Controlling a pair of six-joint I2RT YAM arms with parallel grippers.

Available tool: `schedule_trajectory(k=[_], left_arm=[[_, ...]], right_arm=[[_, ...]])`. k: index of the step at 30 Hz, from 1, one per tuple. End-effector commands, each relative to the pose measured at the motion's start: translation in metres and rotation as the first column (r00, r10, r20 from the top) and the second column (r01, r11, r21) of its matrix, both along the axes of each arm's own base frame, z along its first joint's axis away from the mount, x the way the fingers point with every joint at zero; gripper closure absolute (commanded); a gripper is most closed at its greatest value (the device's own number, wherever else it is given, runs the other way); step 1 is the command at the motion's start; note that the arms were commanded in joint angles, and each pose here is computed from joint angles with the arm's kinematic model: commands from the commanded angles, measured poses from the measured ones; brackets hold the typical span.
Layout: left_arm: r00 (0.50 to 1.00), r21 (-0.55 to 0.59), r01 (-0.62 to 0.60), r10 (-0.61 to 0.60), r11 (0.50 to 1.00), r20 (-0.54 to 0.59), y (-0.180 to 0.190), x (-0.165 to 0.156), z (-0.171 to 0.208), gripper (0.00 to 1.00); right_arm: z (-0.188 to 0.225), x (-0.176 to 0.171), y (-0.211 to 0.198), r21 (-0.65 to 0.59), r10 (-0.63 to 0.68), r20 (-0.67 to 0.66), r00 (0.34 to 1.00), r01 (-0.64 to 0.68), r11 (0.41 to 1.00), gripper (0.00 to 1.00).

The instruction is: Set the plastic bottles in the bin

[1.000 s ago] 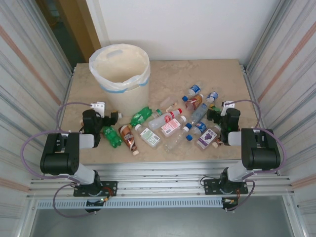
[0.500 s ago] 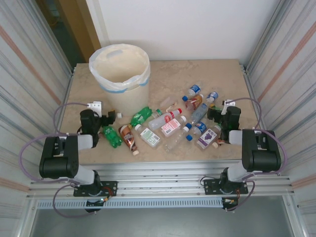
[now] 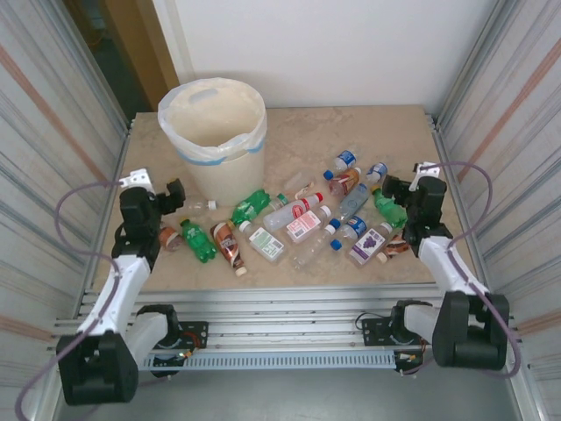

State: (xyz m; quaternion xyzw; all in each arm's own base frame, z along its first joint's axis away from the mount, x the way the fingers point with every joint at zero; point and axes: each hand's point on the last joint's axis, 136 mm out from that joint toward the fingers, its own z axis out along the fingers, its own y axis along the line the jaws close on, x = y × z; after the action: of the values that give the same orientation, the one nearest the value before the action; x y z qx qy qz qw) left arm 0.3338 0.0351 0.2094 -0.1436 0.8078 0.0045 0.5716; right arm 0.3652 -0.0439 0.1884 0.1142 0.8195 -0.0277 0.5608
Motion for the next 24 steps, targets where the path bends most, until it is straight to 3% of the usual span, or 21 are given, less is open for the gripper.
schedule_trajectory(k=[1,6,11,24], left_arm=[[0.983,-0.116,-0.131,0.113,0.985,-0.148,0.009,-0.037,-0.023,0.01],[0.939,-0.204,-0.244,0.179,0.948,-0.293,0.011,-0.073,-0.043,0.01],[0.872,-0.207,-0.314,0.196,0.927,-0.448,0.011,-0.093,-0.074,0.01],[0.789,-0.232,-0.344,0.146,0.91,-0.597,0.017,-0.073,-0.119,0.01]], right_arm=[[0.005,-0.021,-0.008,0.059,-0.072,-0.073,0.995,0.076,0.995,0.02],[0.01,-0.033,0.003,0.15,-0.059,-0.168,0.984,0.084,0.985,0.02],[0.01,-0.042,0.015,0.179,-0.024,-0.241,0.97,0.069,0.981,0.02],[0.009,-0.042,0.034,0.157,0.004,-0.318,0.948,0.048,0.986,0.02]])
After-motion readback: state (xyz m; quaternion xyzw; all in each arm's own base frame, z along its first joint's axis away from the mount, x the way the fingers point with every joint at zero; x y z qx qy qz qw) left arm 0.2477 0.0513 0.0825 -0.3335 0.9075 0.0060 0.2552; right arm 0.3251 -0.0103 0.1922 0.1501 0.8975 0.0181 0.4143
